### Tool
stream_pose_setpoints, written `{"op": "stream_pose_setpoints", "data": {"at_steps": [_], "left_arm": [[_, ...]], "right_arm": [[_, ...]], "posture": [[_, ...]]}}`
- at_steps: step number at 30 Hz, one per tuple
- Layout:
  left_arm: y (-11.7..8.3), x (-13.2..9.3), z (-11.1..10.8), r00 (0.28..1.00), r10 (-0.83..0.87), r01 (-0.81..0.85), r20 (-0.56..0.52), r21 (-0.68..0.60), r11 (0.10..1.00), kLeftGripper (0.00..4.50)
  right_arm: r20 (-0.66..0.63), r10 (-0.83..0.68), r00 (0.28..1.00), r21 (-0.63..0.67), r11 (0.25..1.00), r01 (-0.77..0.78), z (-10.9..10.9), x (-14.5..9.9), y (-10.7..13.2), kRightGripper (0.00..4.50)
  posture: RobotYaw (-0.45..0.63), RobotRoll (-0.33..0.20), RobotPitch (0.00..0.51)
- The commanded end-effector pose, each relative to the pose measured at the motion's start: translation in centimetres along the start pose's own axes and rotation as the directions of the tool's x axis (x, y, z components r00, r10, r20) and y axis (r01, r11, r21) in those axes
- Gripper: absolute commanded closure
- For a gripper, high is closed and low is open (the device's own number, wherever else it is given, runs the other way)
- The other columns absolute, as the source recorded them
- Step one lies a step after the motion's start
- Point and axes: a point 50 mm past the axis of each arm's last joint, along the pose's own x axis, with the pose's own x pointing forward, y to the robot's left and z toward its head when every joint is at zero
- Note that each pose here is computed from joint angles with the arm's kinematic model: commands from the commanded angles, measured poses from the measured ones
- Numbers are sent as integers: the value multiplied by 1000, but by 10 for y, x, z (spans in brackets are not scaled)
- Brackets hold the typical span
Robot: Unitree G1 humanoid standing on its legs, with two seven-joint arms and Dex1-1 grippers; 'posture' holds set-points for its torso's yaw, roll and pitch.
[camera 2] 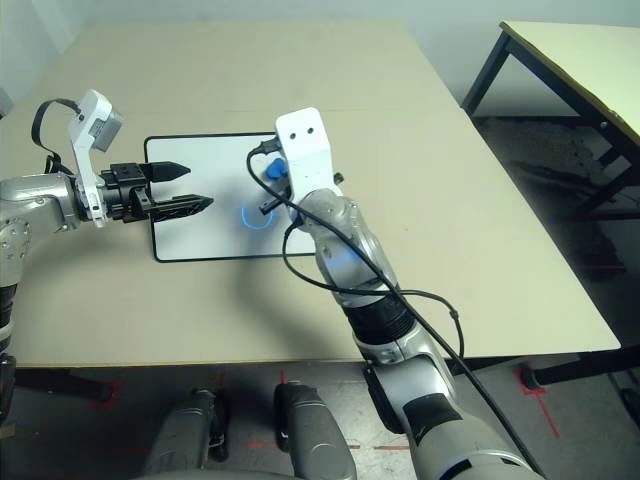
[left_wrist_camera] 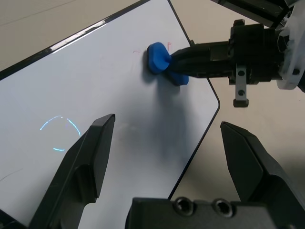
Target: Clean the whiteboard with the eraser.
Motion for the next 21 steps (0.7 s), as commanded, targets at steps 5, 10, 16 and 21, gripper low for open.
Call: {"op": "stream_pose_setpoints", "data": {"at_steps": [5,10,16,21], "left_arm": [[-1,-3,-2,1000,6,-6,-15,-1,1000,0],[-2,-2,-3,1000,3,-3,-13,-3,1000,0],[-2,-1,-3,1000,-1,1,-10,-5,1000,0],[-2,-1,-3,1000,-2,2,-9,-5,1000,0]], "right_arm": [[-16,-81,997,-2,997,81,4,6,-30,4498],[-28,-176,984,-2,984,176,2,4,-61,4499],[-57,-200,978,-1,980,201,-7,3,-67,4499],[-68,-113,991,6,993,114,-14,4,-38,4499]], "posture": [[28,0,163],[19,0,165],[19,0,165],[15,0,163]]}}
